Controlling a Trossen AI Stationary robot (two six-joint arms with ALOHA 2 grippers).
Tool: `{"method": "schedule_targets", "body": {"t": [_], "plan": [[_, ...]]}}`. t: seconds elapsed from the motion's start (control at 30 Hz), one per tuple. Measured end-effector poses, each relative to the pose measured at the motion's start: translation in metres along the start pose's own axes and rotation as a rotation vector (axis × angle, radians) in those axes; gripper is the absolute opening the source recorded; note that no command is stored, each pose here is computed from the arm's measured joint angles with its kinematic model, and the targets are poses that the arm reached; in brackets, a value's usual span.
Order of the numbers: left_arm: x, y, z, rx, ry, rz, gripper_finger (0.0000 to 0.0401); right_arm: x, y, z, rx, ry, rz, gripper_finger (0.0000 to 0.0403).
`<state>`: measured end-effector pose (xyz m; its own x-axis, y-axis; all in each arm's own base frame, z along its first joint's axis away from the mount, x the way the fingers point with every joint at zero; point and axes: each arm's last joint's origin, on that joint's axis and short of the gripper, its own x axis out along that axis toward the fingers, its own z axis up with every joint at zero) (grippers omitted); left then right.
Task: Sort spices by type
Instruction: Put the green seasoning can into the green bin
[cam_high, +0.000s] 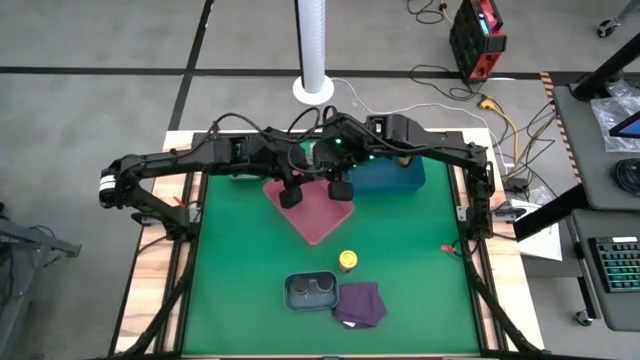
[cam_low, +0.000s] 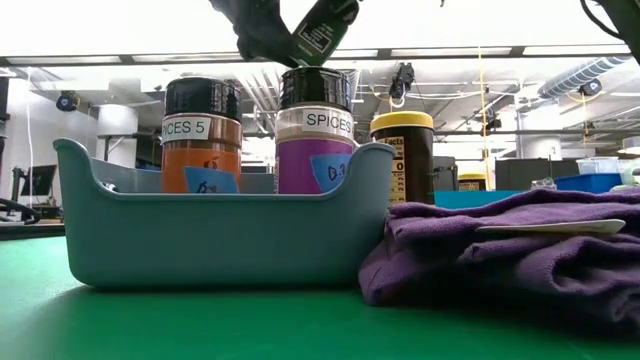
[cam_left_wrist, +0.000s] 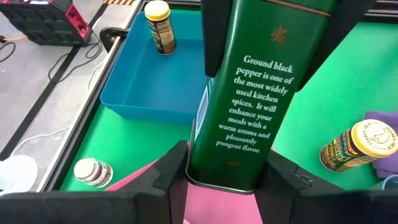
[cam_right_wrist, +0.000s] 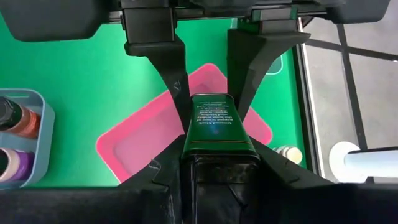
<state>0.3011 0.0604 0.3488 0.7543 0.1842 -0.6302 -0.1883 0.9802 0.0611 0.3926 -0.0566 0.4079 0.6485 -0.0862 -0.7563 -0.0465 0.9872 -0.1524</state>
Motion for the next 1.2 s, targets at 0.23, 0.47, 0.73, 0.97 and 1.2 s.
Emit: {"method": "schedule_targets", "body": {"t": [0.23, 0.47, 0.73, 0.97, 1.2], "plan": [[-0.004, 0.0, 0.004, 0.001, -0.053, -0.001, 0.0121, -0.002, -0.001, 0.002, 0.057, -0.02, -0.005, 0.0235], [-0.009, 0.001, 0.007, -0.007, -0.094, 0.004, 0.0121, -0.031, -0.001, 0.002, 0.1, -0.081, -0.027, 0.0332], [-0.024, 0.001, 0.021, -0.01, -0.263, -0.033, 0.0121, -0.105, -0.006, -0.003, 0.159, -0.274, -0.071, 0.0322], [-0.051, 0.001, 0.03, -0.032, -0.49, -0.073, 0.0121, -0.166, -0.006, -0.006, 0.176, -0.509, -0.115, 0.0311], [-0.087, 0.001, 0.032, -0.109, -0.879, -0.139, 0.0121, -0.172, 0.003, 0.002, 0.129, -0.63, -0.049, 0.0326]]}}
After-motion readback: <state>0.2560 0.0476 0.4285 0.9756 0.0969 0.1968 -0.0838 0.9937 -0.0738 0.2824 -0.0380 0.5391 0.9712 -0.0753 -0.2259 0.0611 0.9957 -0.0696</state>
